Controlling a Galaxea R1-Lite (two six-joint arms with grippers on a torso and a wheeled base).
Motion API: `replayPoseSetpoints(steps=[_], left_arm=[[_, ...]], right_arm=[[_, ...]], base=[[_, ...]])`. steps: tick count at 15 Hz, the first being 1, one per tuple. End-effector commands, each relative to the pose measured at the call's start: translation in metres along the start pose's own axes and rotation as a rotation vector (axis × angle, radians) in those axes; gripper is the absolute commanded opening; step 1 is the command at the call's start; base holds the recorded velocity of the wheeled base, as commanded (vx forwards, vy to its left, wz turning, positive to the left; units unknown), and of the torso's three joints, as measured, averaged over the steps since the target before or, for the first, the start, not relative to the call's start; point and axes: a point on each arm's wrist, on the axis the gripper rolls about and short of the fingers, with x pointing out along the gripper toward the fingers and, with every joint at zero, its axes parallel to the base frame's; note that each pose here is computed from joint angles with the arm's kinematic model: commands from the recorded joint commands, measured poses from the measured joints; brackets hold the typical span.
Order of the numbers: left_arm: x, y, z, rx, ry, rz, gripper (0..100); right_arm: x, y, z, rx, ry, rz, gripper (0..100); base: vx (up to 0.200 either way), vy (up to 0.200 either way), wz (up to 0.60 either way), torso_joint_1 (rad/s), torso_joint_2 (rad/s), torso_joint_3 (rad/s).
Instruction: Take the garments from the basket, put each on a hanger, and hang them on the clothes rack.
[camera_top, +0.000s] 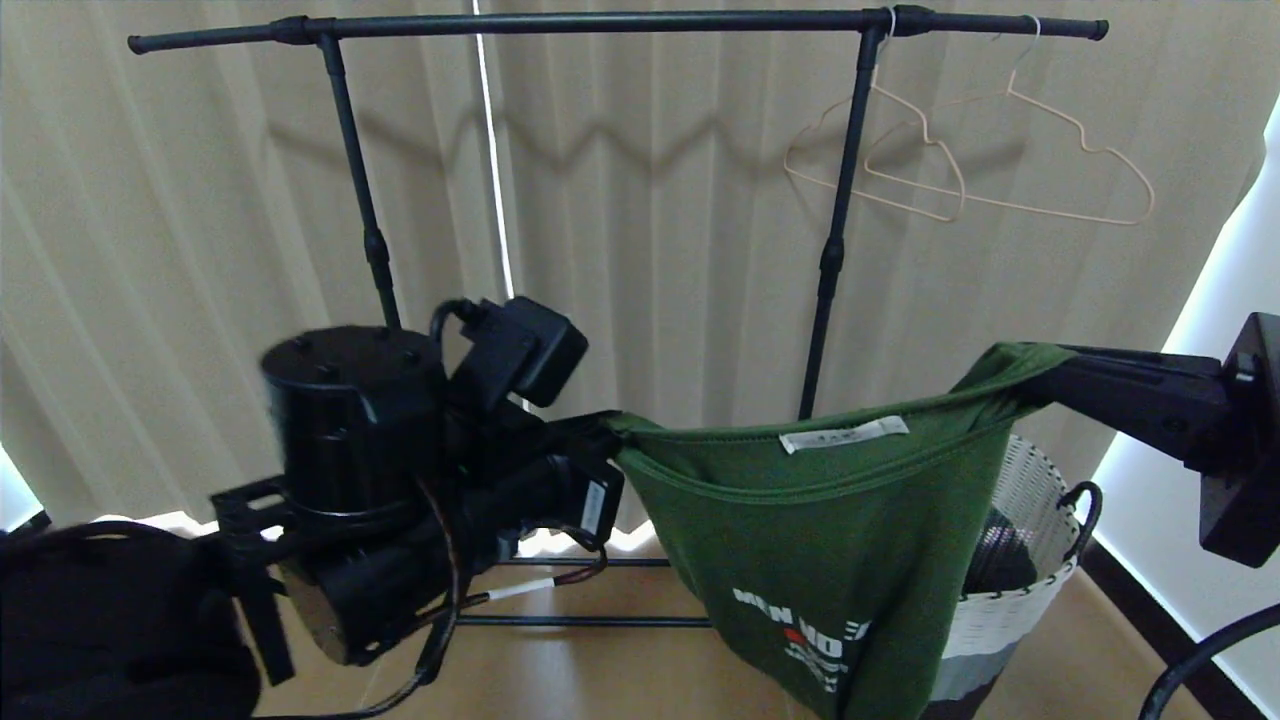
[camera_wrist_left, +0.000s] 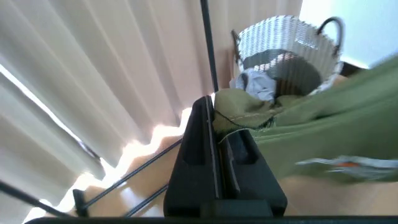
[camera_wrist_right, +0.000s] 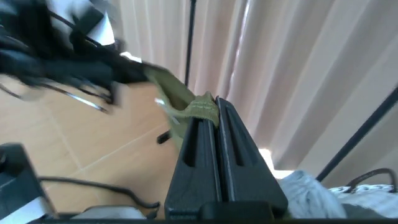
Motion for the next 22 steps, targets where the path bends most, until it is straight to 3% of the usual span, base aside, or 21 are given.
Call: replayPoseSetpoints(steps=[1, 3, 5, 7, 8, 10, 14, 18, 22], left_arm=[[-0.069, 0.020, 0.085, -0.017, -0.196, -0.006, 0], [-0.082, 0.024, 0.116, -0.018, -0.214, -0.016, 0], [-0.086, 0.027, 0.132, -0.019, -0.206, -0.016, 0], [-0.087, 0.027, 0.132, -0.017, -0.186, -0.018, 0], [-0.081, 0.024, 0.113, -0.034, -0.104, -0.025, 0], [-0.080, 0.022, 0.098, -0.045, -0.059, -0.029, 0], [-0.081, 0.023, 0.104, -0.046, -0.104, -0.027, 0], [-0.063, 0.019, 0.088, -0.042, -0.048, -0.035, 0], [-0.017, 0.028, 0.116, -0.050, -0.150, 0.013, 0]], right_arm=[[0.004, -0.010, 0.004, -0.004, -0.012, -0.051, 0], [0.011, -0.019, 0.013, -0.014, -0.044, -0.088, 0], [0.024, -0.024, 0.022, -0.021, -0.076, -0.094, 0], [0.030, -0.026, 0.022, -0.022, -0.079, -0.096, 0], [0.041, -0.030, 0.017, -0.018, -0.070, -0.097, 0], [0.044, -0.031, 0.016, -0.018, -0.068, -0.097, 0], [0.045, -0.032, 0.019, -0.019, -0.076, -0.100, 0], [0.031, -0.033, 0.016, -0.023, -0.082, -0.131, 0], [0.000, -0.022, 0.031, -0.047, -0.160, -0.121, 0]], base=[[0.000, 0.000, 0.00, 0.000, 0.00, 0.000], [0.000, 0.000, 0.00, 0.000, 0.00, 0.000], [0.000, 0.000, 0.00, 0.000, 0.00, 0.000], [0.000, 0.000, 0.00, 0.000, 0.00, 0.000], [0.000, 0.000, 0.00, 0.000, 0.00, 0.000], [0.000, 0.000, 0.00, 0.000, 0.00, 0.000], [0.000, 0.000, 0.00, 0.000, 0.00, 0.000], [0.000, 0.000, 0.00, 0.000, 0.00, 0.000], [0.000, 0.000, 0.00, 0.000, 0.00, 0.000]])
